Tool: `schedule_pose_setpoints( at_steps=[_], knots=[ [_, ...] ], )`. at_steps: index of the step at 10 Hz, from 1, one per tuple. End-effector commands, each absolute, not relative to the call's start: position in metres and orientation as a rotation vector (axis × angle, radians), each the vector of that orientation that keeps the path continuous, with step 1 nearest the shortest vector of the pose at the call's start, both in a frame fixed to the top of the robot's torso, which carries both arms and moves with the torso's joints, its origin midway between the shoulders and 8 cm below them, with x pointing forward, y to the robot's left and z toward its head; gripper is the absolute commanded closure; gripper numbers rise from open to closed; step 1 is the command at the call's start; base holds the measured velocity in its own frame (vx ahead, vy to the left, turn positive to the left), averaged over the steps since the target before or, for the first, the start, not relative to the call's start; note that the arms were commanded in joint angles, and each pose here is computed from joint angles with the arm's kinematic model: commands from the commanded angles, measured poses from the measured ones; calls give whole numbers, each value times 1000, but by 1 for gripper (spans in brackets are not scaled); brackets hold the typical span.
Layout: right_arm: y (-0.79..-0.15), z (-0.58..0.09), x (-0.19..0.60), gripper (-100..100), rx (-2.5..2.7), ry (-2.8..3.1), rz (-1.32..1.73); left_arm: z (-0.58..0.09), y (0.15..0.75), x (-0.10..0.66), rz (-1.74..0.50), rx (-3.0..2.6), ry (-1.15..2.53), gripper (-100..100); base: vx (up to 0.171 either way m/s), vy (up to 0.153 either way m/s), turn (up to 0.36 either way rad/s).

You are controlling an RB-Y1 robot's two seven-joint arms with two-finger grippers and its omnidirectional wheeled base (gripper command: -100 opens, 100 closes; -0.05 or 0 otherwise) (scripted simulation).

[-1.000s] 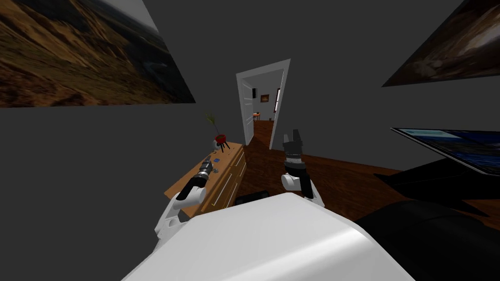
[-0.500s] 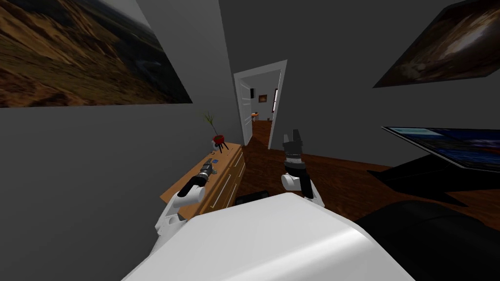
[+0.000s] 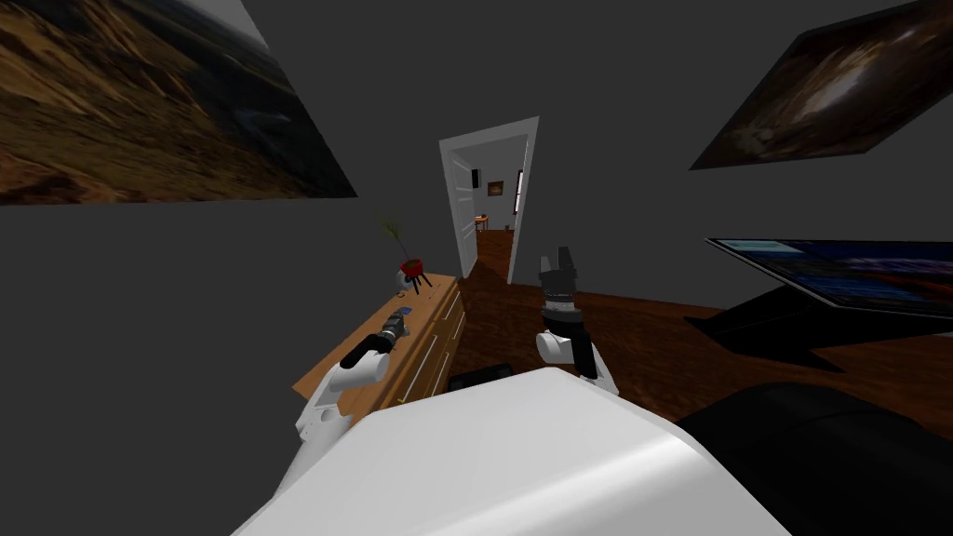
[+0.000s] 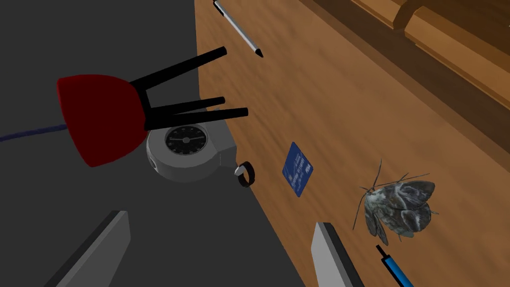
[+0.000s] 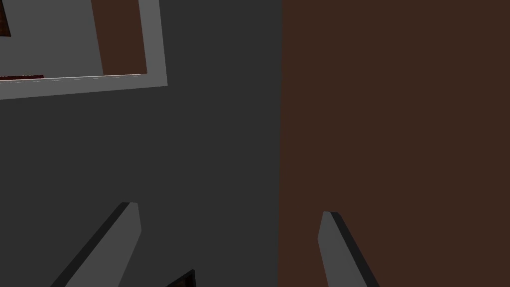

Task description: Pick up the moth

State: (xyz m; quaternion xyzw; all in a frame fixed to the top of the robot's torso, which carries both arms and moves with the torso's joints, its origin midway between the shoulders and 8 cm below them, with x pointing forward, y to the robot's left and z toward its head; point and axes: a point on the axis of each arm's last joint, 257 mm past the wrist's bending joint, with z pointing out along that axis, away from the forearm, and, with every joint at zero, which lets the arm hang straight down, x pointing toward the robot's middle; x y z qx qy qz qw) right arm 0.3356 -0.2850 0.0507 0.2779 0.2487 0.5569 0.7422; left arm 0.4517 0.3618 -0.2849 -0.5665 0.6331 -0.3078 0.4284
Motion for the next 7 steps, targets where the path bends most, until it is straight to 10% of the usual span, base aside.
schedule_pose_setpoints(
  at_steps=[1,7],
  knots=[
    [-285,51,336,0,609,545,1221,-291,364,450,-748,-1434,1600,-100,2,3,12],
    [-285,51,336,0,609,545,1221,-335,385,434,-602,-1544,1743,-100,5,6,-73]
  ],
)
